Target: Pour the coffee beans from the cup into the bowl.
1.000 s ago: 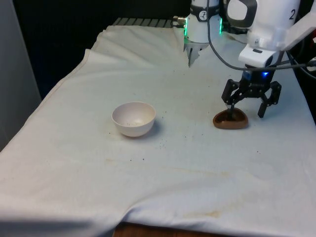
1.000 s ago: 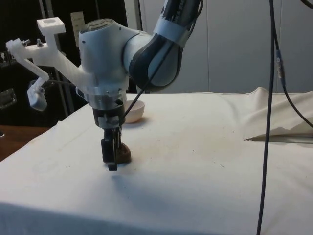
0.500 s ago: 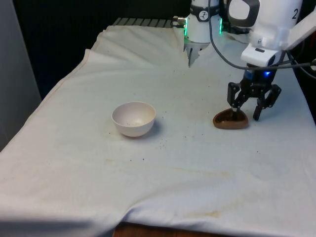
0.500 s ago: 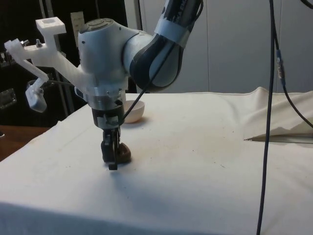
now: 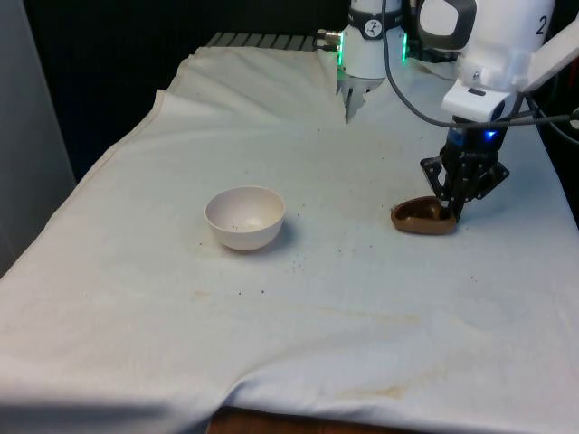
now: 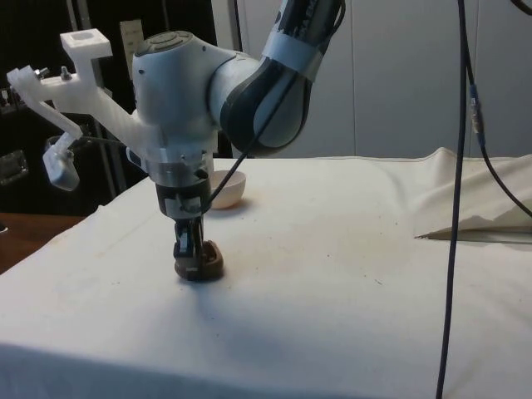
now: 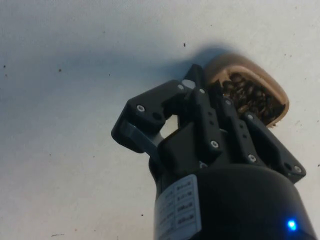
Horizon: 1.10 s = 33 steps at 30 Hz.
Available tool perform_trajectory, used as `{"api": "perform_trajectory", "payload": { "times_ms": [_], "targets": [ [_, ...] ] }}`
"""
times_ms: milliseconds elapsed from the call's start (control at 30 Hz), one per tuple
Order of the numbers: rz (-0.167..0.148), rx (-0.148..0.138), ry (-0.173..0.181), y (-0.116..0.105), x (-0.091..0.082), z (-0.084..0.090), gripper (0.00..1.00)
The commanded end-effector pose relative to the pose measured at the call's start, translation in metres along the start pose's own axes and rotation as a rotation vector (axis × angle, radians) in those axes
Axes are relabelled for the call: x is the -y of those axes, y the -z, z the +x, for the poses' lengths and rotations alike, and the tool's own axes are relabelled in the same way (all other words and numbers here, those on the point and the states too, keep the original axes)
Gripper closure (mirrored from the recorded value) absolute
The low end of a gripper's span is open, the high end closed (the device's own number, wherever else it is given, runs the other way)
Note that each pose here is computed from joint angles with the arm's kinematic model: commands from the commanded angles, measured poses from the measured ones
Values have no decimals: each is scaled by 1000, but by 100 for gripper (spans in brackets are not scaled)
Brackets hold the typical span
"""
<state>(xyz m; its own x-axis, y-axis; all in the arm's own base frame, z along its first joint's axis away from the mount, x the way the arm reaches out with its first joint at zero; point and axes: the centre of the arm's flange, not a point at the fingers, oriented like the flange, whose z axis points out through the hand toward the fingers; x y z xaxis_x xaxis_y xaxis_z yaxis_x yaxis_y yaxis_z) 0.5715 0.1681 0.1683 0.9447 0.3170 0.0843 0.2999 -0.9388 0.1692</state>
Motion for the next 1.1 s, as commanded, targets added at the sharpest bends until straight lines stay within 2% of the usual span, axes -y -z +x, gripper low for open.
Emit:
{"api": "perform_trajectory", "payload": {
  "times_ms": [0, 867, 1067],
  "targets": [
    [-7, -2, -1, 1, 0, 1, 100],
    [0, -1, 5, 0, 0, 1, 100],
    [7, -9, -4, 7, -5, 3, 100]
  ]
}}
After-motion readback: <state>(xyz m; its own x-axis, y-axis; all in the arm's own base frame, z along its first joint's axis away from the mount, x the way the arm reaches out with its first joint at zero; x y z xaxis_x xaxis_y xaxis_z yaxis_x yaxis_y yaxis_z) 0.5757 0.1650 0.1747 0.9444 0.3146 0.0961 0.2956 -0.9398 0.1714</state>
